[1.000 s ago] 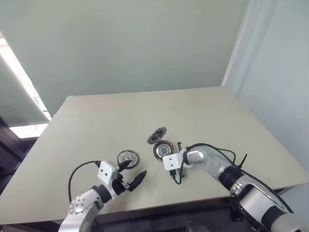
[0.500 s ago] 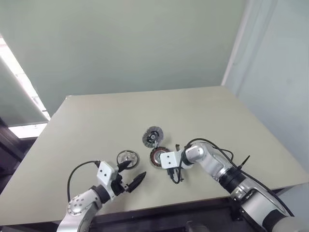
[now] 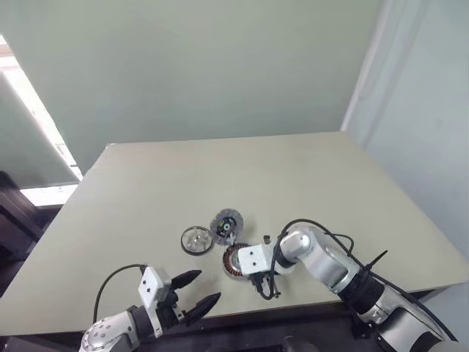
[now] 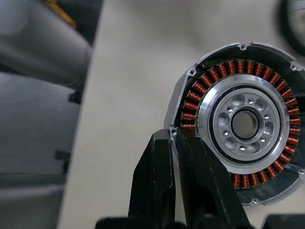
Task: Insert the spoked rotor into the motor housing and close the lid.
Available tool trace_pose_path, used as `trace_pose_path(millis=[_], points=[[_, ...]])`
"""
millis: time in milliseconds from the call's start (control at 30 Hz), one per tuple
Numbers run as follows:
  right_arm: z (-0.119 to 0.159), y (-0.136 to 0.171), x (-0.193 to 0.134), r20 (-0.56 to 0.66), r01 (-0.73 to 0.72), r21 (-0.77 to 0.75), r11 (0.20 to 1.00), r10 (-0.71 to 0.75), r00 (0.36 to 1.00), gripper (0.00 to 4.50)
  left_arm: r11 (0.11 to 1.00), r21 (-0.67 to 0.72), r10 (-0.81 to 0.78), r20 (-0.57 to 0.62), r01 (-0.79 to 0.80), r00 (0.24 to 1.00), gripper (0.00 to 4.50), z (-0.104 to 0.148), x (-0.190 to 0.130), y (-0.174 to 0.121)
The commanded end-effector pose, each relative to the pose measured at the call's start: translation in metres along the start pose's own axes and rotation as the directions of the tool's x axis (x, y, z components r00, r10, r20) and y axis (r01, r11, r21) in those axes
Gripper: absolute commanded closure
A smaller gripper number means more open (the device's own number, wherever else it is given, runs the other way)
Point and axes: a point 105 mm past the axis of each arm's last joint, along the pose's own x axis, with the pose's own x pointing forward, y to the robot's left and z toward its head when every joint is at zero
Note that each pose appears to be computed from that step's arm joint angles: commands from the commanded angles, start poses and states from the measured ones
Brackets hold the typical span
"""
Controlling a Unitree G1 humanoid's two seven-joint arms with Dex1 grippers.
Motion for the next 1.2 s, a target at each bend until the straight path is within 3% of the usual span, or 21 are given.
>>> trace_pose_path(millis=[33,400,833,967,1200], points=[[0.0228,-0.0084,-0.006,0.049,0.065,-0.065,0.996,-0.061,0.997,4.48,0.999,0.048,-0.006,0.046,0.004,0.999,0.0,0.0148,0.003,-0.0014],[0.0237,-0.0171,0.0005,0.056,0.135,-0.04,0.99,-0.132,0.99,4.48,0.997,0.075,0.001,0.032,-0.003,0.999,0.0,0.0137,0.004,0.0017],[0.0239,-0.0137,-0.0012,0.041,0.102,-0.056,0.993,-0.1,0.994,4.48,0.997,0.074,0.02,0.025,-0.022,0.999,0.0,0.0125,0.0036,0.0044],[0.022,-0.0096,-0.0013,0.018,0.068,-0.057,0.996,-0.067,0.998,3.38,0.997,0.073,0.027,0.027,-0.029,0.999,0.0,0.0124,0.0037,0.0054],[0.0253,-0.0116,-0.0038,0.03,0.085,-0.039,0.996,-0.084,0.996,0.84,0.997,0.074,0.034,0.03,-0.036,0.999,0.0,0.0127,0.0039,0.0066]])
